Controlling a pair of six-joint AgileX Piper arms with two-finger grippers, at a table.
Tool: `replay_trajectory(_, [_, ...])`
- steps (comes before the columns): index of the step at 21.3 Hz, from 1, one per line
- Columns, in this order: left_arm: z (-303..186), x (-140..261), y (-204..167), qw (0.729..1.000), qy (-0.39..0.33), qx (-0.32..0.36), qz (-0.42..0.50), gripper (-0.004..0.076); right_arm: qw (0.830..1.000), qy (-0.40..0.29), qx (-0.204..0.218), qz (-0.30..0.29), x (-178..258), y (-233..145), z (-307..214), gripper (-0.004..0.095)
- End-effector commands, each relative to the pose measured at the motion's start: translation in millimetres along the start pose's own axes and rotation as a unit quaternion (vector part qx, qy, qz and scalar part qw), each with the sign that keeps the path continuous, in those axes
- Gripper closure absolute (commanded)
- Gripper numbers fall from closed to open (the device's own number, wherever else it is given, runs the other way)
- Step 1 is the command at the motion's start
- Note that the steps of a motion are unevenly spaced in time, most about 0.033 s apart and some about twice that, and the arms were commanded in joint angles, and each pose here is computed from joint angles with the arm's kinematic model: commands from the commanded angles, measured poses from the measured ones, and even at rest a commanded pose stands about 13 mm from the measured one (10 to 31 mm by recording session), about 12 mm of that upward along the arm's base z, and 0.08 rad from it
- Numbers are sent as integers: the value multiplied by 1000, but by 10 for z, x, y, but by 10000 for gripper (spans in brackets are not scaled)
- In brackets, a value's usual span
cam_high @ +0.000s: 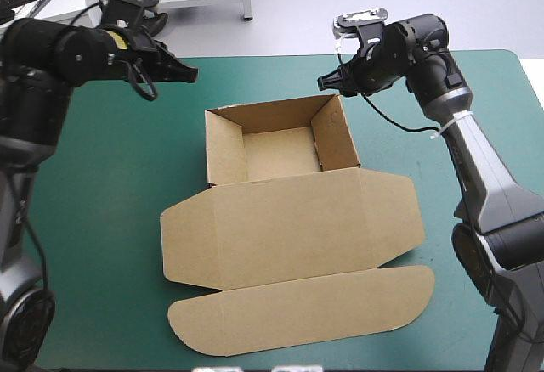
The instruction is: Fold the box
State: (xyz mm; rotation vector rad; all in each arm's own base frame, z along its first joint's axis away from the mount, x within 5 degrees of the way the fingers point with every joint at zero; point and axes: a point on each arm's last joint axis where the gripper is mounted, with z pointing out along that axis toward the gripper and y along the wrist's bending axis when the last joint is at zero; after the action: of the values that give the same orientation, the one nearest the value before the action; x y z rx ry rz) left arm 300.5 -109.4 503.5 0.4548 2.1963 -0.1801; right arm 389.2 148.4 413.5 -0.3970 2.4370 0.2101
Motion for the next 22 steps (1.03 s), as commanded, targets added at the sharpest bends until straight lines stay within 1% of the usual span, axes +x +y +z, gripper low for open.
replay_trajectory(1, [-738, 27, -39, 998, -64, 3, 30, 731, 999, -50, 0, -11, -46, -3, -471, 495])
replay_trajectory(4, [-1048, 126, -60, 995, -87, 5, 40, 731, 999, -49, 1, -18, -43, -3, -465, 495])
replay_trajectory(6, [-1274, 266, -71, 994, -97, 4, 47, 734, 998, -47, 1, -29, -43, -4, -448, 495])
replay_trajectory(7, [-1380, 386, -79, 994, -100, 3, 51, 734, 998, -44, 1, -44, -44, -3, -414, 495])
replay_trajectory(10, [-1475, 668, -92, 993, -102, 1, 52, 734, 998, -28, 1, -47, -41, -7, -264, 495])
replay_trajectory(11, [-1490, 842, -101, 993, -110, 0, 51, 734, 999, -18, 1, -47, -38, -11, -161, 495])
replay_trajectory(12, [-1487, 919, -104, 992, -114, -1, 50, 734, 999, -12, 1, -46, -34, -13, -94, 495])
replay_trajectory(14, [-1428, 1351, -123, 991, -127, -3, 43, 734, 999, 18, 1, -46, -9, -23, 211, 495])
replay_trajectory(15, [-1411, 1469, -129, 991, -129, -3, 38, 734, 999, 27, 1, -42, 2, -27, 297, 495])
replay_trajectory(16, [-1405, 1689, -135, 990, -139, -5, 29, 734, 998, 41, 2, -42, 24, -34, 445, 495])
replay_trajectory(17, [-1380, 1804, -135, 990, -141, -8, 24, 734, 998, 49, 2, -42, 37, -38, 524, 495])
replay_trajectory(18, [-1327, 2007, -133, 989, -145, -12, 10, 734, 997, 64, 2, -41, 66, -44, 674, 495])
replay_trajectory(19, [-1293, 2119, -133, 989, -146, -15, 5, 734, 997, 71, 2, -41, 81, -47, 743, 495])
replay_trajectory(20, [-1230, 2320, -132, 989, -145, -18, -7, 734, 996, 83, 2, -40, 109, -52, 860, 495])
replay_trajectory(22, [-1148, 2538, -141, 991, -135, -18, -9, 734, 995, 94, 2, -38, 138, -56, 972, 495])
